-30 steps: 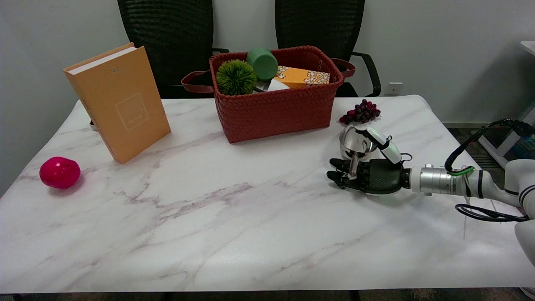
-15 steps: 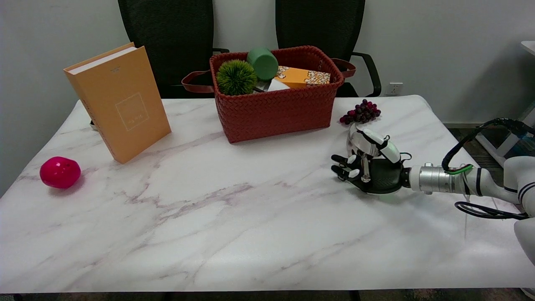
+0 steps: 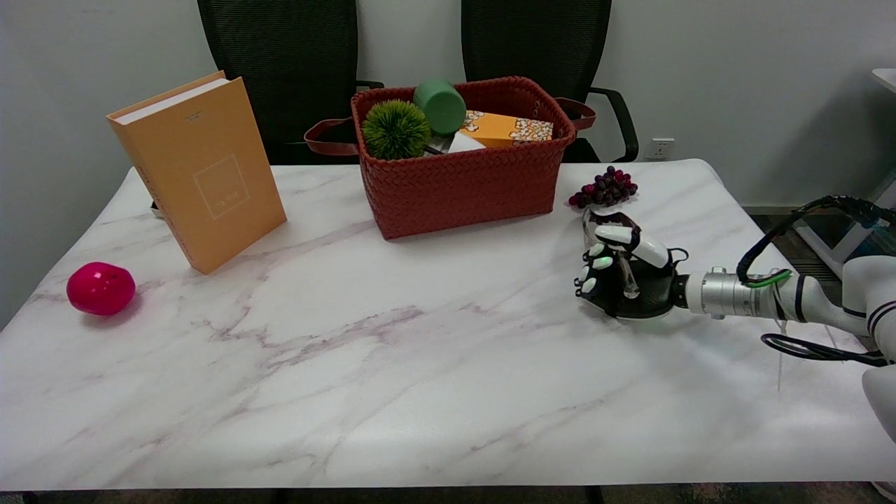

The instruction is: Pick up the stainless steel scoop.

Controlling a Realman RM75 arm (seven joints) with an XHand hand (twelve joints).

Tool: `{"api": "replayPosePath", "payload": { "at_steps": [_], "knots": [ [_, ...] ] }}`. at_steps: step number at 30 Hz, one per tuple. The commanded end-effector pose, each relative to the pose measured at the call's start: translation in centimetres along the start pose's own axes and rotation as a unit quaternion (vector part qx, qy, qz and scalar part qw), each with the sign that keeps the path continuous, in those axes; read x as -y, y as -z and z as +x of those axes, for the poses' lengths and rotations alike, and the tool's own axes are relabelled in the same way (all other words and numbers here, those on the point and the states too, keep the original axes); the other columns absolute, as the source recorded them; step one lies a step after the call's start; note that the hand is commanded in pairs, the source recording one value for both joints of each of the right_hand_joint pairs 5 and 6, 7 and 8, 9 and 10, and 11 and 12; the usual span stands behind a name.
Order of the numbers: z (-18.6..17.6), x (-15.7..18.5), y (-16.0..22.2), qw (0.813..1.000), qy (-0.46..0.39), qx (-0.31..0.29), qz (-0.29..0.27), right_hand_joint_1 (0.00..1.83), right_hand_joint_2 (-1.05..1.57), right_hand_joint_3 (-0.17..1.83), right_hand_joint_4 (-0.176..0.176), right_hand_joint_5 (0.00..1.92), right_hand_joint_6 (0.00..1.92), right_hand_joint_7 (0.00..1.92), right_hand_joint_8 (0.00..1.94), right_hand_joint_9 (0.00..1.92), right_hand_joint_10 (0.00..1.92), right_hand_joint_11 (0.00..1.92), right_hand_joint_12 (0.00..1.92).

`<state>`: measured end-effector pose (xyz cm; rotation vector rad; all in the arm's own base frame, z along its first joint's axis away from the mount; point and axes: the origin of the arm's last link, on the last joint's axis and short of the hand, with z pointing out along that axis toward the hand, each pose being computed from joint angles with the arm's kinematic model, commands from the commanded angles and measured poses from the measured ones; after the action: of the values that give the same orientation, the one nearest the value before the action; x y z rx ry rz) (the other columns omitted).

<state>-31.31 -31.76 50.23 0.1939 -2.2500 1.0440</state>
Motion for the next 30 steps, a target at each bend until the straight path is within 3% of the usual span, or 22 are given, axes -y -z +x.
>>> {"api": "replayPosePath", "payload": {
  "at_steps": [1,17,21,30],
  "knots": [
    [-0.1,1.3,0.0,0.999,0.020,-0.016,0.025,1.06,0.90,0.38,0.000,1.29,1.29,1.40,1.40,1.06,1.06,1.14,1.14],
    [-1.3,3.1,0.0,0.997,0.046,-0.012,0.059,1.04,1.26,0.44,0.000,1.35,1.35,1.50,1.50,1.08,1.08,1.14,1.14],
    [-1.4,3.3,0.0,0.996,0.053,-0.016,0.063,0.97,1.34,0.55,0.000,1.42,1.42,1.57,1.57,1.13,1.13,1.11,1.11],
    [-1.6,3.7,0.0,0.994,0.074,-0.019,0.074,0.92,1.44,0.44,0.000,1.70,1.70,1.65,1.65,1.19,1.19,1.10,1.10]
  ]
}}
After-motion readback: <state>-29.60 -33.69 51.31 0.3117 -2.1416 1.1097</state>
